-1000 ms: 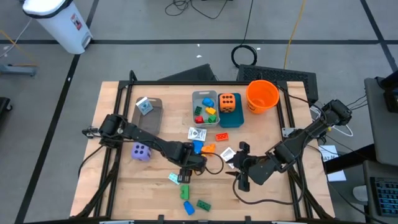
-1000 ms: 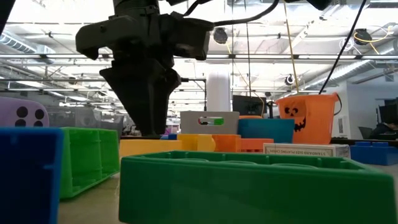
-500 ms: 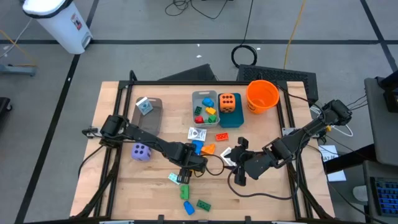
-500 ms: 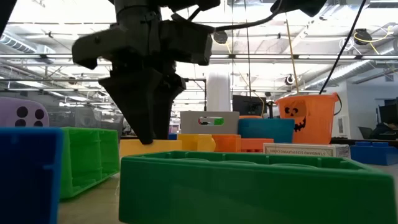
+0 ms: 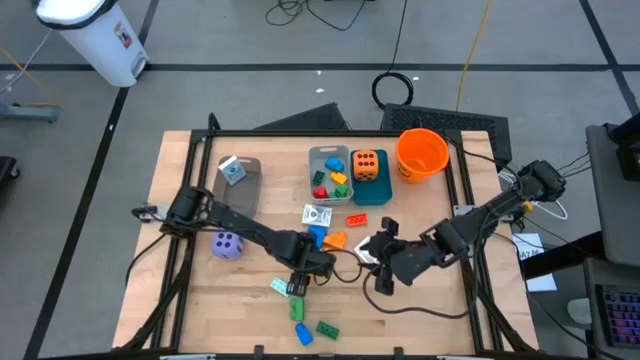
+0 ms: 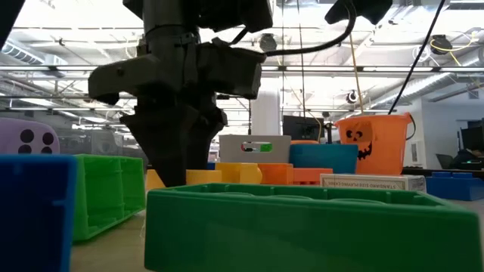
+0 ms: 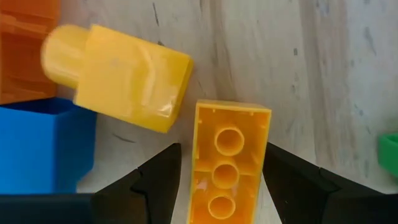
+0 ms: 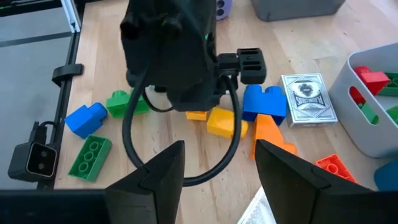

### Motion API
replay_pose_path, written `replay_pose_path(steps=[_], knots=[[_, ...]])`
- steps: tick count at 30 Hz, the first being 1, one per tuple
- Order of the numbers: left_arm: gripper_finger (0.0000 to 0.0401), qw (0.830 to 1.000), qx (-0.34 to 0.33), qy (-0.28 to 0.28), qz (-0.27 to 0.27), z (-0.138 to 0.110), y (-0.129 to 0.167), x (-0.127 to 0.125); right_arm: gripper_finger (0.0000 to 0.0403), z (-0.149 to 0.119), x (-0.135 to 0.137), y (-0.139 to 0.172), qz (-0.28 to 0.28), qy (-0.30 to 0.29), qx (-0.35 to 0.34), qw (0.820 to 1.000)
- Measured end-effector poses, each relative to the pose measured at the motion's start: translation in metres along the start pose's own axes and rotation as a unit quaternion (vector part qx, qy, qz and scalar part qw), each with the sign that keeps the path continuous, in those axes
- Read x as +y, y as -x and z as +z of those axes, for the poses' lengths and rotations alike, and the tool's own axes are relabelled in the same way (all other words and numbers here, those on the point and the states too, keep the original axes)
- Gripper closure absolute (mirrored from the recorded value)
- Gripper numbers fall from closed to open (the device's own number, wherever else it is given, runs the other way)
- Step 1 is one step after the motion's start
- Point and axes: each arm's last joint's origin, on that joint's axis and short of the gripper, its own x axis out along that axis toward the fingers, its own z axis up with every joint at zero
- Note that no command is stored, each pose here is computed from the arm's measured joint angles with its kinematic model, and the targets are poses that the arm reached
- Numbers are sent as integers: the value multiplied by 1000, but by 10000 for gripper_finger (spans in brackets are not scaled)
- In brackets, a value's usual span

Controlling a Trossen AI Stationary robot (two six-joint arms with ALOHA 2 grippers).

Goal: Pick & Place Toys
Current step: Put the yellow game piece into the gray bin

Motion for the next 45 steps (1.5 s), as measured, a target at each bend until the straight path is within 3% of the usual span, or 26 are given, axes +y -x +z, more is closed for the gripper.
replay_pose_path(steps=[4,11,18,25,29,34,41,45], knots=[[181,1000,-1,6,1,0,0,0,216,2,-3,-2,-5,-4,-1,1000],[253,1000,-2,23,3,0,0,1,216,4,-8,-4,-13,-11,-2,1000],[253,996,-3,90,30,0,1,12,216,11,-12,-6,-13,-29,-19,999],[246,994,31,97,40,-7,10,30,216,25,-17,-8,-2,-62,-65,996],[251,996,29,78,40,-12,31,35,216,34,-26,-10,-5,-85,-91,992],[251,997,-24,62,46,-16,75,34,216,48,-39,-11,-7,-136,-128,982],[249,984,-124,62,114,-36,151,37,216,69,-46,-10,41,-200,-194,960],[248,972,-164,74,152,-51,184,39,216,79,-51,-8,63,-261,-232,935]])
